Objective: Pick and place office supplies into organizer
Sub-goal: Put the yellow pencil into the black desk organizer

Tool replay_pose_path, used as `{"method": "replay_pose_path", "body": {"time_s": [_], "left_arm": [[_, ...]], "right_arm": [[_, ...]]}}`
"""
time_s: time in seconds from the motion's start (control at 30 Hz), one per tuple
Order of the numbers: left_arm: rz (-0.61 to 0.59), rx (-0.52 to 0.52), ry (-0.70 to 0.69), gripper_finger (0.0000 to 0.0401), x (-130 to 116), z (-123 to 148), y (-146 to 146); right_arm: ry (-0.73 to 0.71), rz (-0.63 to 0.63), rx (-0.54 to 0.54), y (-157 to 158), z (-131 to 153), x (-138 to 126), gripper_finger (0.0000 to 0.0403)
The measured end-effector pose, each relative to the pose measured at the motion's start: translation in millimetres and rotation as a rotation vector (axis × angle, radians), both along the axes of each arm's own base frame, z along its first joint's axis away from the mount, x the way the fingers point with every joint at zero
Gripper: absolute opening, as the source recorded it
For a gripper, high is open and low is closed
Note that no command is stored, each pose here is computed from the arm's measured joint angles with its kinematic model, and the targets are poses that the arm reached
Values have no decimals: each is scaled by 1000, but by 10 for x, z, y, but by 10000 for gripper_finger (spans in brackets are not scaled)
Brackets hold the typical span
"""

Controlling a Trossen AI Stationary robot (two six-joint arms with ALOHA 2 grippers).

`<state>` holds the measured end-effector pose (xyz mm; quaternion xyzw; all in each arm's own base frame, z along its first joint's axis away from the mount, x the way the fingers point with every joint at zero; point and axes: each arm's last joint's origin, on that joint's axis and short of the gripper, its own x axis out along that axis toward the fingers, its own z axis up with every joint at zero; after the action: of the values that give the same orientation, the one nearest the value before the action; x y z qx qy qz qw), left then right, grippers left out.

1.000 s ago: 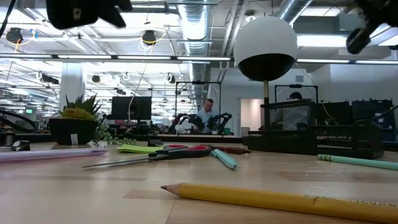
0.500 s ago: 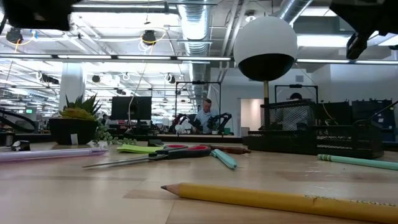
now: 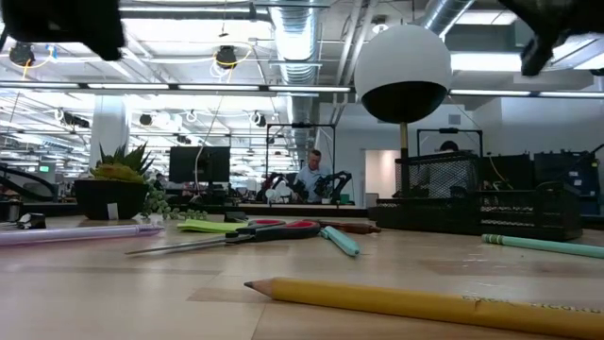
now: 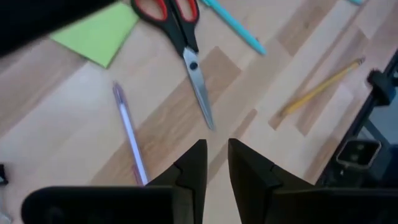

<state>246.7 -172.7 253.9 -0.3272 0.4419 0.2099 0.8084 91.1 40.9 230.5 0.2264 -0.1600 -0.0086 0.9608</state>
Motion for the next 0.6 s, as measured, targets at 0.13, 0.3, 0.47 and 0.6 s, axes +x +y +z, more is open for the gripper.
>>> {"method": "replay_pose_path", "body": {"time_s": [0.13, 0.3, 0.47, 0.6], "left_arm": [[-12, 1, 5, 57, 79, 87, 84], [43, 30, 57, 57, 101, 212, 214], [29, 63, 0, 57, 204, 527, 319], [-17, 182, -40, 57, 256, 792, 452]], "right_arm": [[9, -86, -117, 5, 378, 100, 124], [186, -91, -209, 118, 562, 342, 156], [458, 44, -53, 341, 394, 580, 155], [664, 109, 70, 518, 201, 710, 141]]}}
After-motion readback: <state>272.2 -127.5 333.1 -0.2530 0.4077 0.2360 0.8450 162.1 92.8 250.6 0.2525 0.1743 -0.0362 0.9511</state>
